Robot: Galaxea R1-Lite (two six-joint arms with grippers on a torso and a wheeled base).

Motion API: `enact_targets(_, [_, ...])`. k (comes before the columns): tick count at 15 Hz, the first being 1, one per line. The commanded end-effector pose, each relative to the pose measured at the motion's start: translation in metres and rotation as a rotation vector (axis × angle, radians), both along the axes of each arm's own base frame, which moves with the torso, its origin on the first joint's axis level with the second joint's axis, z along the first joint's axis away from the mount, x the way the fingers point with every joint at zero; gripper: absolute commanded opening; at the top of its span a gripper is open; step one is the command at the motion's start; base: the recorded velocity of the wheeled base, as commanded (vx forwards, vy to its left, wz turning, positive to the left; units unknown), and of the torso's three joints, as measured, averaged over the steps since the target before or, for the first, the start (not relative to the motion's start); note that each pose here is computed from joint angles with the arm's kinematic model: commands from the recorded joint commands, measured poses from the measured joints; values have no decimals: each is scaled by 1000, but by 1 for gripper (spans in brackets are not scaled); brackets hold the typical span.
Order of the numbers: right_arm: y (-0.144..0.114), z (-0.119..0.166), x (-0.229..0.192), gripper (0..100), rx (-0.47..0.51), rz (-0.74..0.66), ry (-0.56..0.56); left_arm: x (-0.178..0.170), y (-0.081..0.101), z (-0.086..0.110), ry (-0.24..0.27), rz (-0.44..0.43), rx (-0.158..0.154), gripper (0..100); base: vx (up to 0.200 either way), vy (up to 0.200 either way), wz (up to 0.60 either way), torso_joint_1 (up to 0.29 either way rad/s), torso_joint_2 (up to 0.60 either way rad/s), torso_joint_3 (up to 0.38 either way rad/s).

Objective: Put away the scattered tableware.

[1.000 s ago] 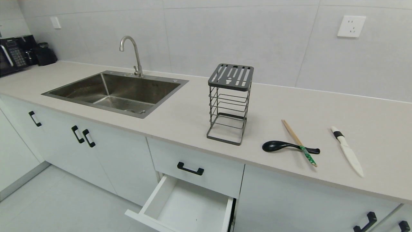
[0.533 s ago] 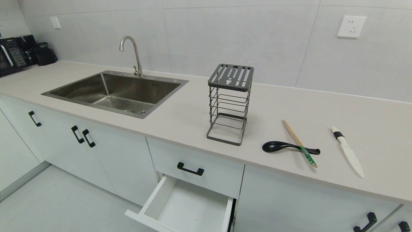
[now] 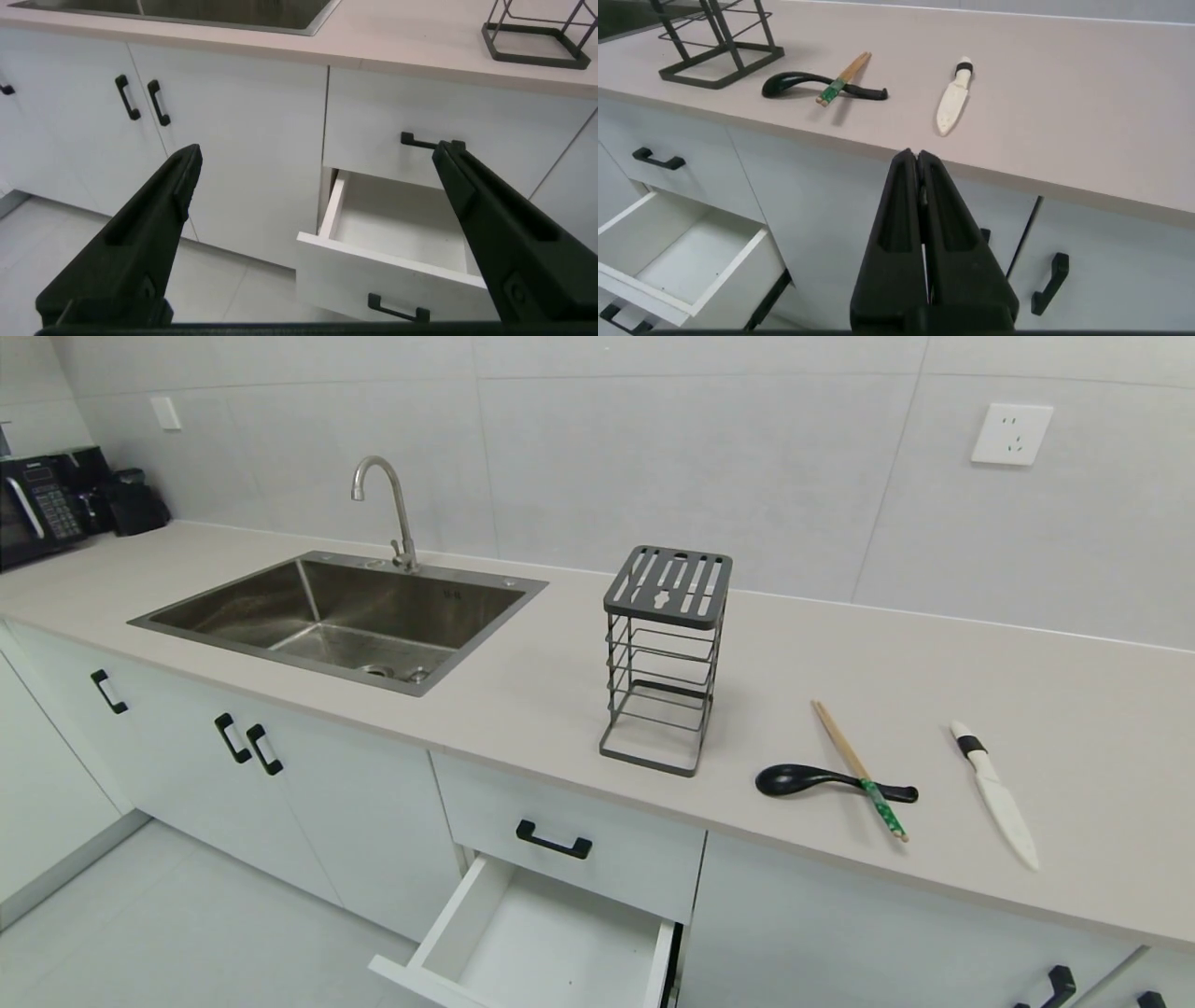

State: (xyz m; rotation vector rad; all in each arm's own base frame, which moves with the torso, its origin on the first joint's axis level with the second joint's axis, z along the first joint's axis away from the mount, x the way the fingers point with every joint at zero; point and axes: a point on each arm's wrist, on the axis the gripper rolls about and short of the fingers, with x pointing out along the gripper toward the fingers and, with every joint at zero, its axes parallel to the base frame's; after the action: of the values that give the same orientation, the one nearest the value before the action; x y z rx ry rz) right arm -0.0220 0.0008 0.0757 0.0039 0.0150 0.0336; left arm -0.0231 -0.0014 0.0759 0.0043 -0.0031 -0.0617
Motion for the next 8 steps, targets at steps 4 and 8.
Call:
enact_targets(4, [0, 0, 0, 100, 4, 2, 1, 0, 0, 0, 3, 0, 0, 100, 0, 0, 0, 0, 0, 0])
enact_targets(8, [2, 58, -9, 100, -60, 17, -316, 0, 0, 0, 3, -1, 0, 100, 0, 0, 0, 0, 0, 0])
